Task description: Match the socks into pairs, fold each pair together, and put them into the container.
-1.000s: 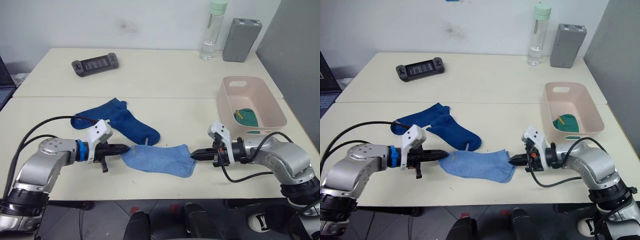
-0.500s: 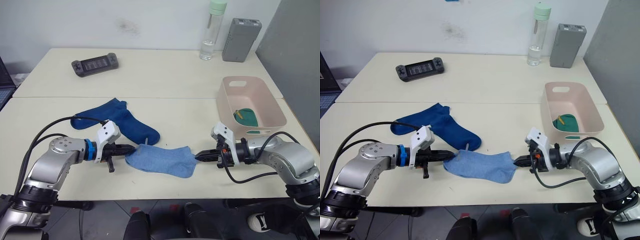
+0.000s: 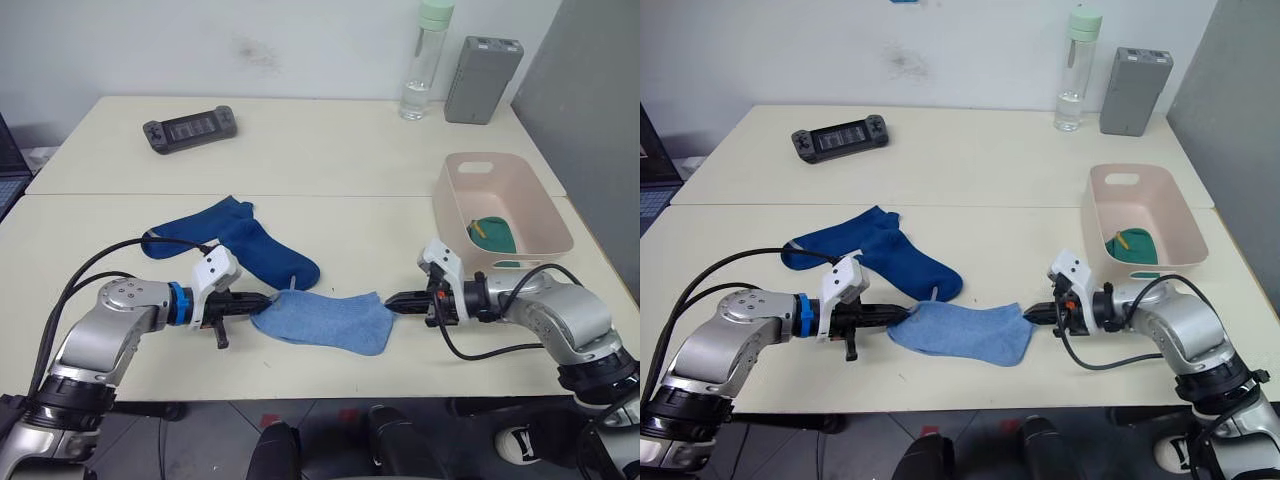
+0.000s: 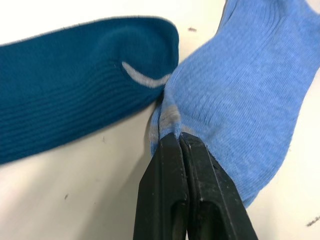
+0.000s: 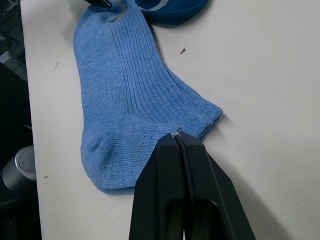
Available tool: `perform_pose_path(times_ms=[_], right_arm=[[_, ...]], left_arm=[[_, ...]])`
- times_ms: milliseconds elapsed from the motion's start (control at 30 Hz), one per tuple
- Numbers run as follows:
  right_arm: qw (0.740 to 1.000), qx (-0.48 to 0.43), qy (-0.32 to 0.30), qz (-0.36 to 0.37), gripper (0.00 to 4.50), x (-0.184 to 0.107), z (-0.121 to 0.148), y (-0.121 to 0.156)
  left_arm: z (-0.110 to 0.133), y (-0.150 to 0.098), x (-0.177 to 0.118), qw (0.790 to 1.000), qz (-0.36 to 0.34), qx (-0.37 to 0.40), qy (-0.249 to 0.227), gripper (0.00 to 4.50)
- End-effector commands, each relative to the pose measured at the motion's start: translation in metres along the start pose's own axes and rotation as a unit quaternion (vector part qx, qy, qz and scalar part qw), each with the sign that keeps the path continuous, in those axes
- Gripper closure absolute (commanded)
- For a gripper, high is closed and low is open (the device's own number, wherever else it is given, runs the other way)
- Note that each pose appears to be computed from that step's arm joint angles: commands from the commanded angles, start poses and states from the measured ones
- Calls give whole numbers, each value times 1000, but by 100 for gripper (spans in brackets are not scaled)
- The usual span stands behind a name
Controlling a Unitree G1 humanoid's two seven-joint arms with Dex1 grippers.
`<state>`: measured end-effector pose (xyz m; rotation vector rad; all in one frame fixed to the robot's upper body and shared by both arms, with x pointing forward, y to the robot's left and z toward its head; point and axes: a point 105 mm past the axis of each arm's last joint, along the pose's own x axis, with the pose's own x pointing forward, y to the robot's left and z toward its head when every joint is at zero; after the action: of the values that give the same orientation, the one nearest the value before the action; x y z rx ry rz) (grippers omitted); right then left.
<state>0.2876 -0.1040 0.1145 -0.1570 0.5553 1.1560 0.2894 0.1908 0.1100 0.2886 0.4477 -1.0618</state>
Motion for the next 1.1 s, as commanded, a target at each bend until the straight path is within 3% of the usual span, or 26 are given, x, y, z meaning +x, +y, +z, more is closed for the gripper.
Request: perform_pose_path(times_ms=[33,433,500,600,767,867,900,967,1100], right_arm=[[999,-29,-19,-4,449,-3,15,-1],[999,-37,-18,-3,449,-3,16,0],[999,-39,-17,-4,410,-4,16,1],[998,-59,-22,-16,316,-10,19,-2],[986,-155,-60,-6,138,-17,39,8],[979,-191,-74,13,136,-9,48,20],[977,-198,-76,16,136,-4,49,22],[973,-218,-79,26,177,11,48,25],[961,-262,-73,43,301,41,42,25]], left_arm=[[13,-2,-9,1000,-1,3,-23,450],[2,-5,-9,1000,0,-4,-2,450],[4,-5,-8,1000,0,-2,-9,450],[8,-5,-11,1000,0,9,-23,389],[33,9,-28,994,51,64,-71,235],[49,4,-28,987,48,125,-93,151],[51,-2,-25,985,33,140,-93,151],[50,-13,-15,980,4,178,-84,175],[39,-22,8,977,-24,204,-65,295]])
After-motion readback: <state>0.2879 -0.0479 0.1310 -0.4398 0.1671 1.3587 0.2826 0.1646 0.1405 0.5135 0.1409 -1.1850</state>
